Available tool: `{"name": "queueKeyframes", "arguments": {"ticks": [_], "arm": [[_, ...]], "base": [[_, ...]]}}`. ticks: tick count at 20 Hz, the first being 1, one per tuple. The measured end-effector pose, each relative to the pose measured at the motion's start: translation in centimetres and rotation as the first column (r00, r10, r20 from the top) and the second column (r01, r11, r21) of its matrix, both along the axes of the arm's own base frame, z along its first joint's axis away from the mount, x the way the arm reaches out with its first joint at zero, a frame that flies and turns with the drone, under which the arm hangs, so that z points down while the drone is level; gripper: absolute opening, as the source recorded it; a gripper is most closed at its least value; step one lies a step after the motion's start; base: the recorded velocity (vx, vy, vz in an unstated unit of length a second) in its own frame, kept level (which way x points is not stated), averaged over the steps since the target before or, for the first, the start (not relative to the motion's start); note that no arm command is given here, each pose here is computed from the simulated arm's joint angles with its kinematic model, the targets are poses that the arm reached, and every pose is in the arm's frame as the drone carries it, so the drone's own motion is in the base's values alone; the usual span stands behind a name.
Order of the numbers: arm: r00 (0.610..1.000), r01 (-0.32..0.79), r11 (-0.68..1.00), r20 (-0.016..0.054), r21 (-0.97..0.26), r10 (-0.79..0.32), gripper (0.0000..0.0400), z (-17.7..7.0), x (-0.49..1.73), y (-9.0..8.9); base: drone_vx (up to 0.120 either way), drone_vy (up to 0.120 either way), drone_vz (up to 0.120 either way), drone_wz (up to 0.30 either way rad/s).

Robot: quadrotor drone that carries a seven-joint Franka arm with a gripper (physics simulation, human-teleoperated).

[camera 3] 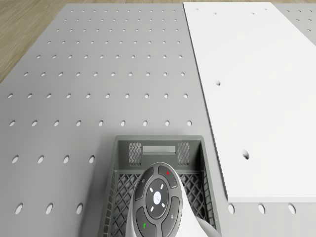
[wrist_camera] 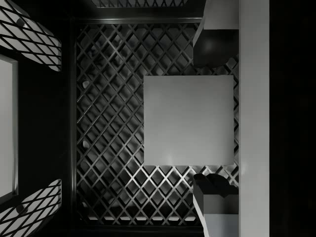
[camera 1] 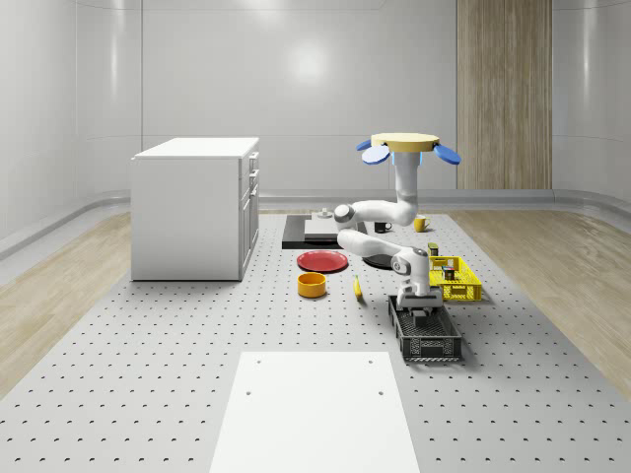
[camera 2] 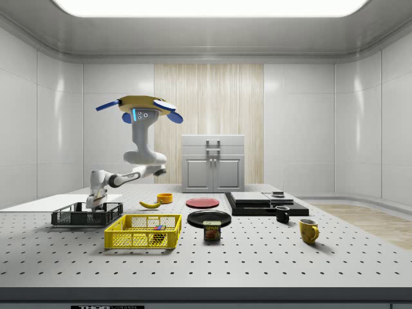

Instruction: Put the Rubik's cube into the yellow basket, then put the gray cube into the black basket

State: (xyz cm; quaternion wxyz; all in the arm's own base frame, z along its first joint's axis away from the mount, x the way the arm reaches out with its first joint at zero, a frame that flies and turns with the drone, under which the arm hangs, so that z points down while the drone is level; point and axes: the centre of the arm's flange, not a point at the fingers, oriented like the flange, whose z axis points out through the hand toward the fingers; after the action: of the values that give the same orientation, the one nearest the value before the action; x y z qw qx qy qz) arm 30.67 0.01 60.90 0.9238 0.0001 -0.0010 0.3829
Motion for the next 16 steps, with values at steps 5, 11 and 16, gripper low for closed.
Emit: {"name": "queueKeyframes", "arguments": {"ticks": [5,11,16], "arm": [[1.0,0.0,1.0,0.0,0.0,0.0,0.0383,-1.5,0.0,0.0],[1.0,0.0,1.0,-0.0001,0.0,0.0,0.0396,-3.9,0.0,0.0],[1.0,0.0,1.0,-0.0002,0.0,0.0,0.0399,-4.9,0.0,0.0]], "base": [[0.0,0.0,0.0,0.0],[0.0,0.0,0.0,0.0],[0.0,0.0,0.0,0.0]]}}
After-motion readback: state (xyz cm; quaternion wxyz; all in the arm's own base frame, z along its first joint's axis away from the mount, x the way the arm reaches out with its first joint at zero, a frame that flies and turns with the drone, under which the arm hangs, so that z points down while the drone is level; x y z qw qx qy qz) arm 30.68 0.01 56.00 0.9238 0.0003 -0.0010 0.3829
